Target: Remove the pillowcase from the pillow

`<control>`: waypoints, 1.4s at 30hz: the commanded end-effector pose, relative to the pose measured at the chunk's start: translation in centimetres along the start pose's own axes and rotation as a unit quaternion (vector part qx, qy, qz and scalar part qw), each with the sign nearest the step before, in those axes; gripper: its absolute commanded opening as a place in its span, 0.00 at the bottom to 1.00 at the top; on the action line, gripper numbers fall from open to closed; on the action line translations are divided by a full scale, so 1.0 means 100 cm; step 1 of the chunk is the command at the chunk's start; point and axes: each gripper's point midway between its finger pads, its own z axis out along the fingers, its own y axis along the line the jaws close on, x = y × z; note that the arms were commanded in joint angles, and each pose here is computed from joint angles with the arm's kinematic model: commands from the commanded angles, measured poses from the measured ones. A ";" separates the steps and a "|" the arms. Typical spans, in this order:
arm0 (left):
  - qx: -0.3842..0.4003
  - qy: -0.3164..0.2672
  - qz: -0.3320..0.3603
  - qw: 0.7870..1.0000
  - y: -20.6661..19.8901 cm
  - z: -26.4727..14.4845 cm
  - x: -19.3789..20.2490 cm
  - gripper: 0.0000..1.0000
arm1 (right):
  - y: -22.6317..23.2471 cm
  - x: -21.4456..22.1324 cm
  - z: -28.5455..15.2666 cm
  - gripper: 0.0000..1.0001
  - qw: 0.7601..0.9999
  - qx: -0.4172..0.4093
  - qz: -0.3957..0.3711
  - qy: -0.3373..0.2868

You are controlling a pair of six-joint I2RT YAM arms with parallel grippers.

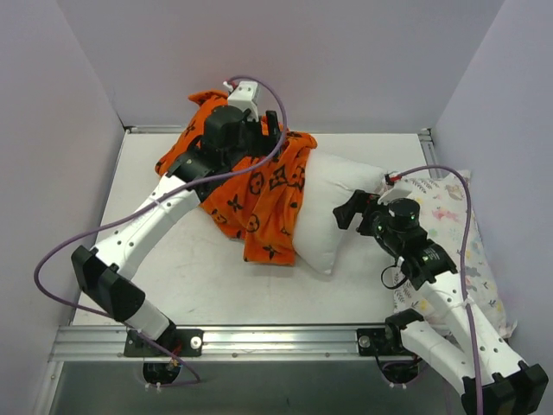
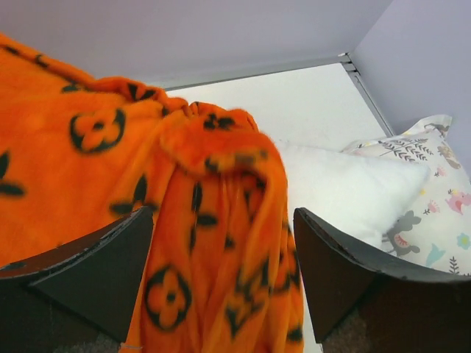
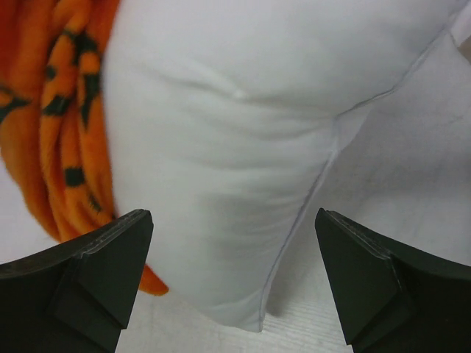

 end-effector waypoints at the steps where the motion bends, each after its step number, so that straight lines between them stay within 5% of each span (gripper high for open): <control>1: -0.008 0.000 0.017 1.000 -0.001 -0.013 0.013 0.86 | 0.041 -0.010 -0.010 1.00 0.994 -0.102 -0.012 0.024; 12: 0.040 0.020 0.064 0.997 -0.031 -0.025 0.100 0.94 | 0.027 0.037 0.044 1.00 0.994 -0.058 0.052 0.077; 25: 0.041 -0.016 0.108 0.993 -0.079 0.009 0.119 0.97 | 0.000 0.008 0.024 1.00 0.998 0.014 0.063 -0.013; 35: -0.021 -0.006 0.111 0.994 -0.075 0.045 0.127 0.97 | 0.002 0.020 0.065 1.00 0.998 0.011 0.039 0.051; 40: -0.066 0.035 0.104 0.992 -0.049 0.055 0.158 0.88 | 0.001 0.042 0.093 1.00 0.994 0.007 0.044 0.100; 42: -0.071 0.049 0.092 0.992 -0.037 0.058 0.169 0.82 | -0.002 0.043 0.098 0.92 0.993 0.011 0.050 0.105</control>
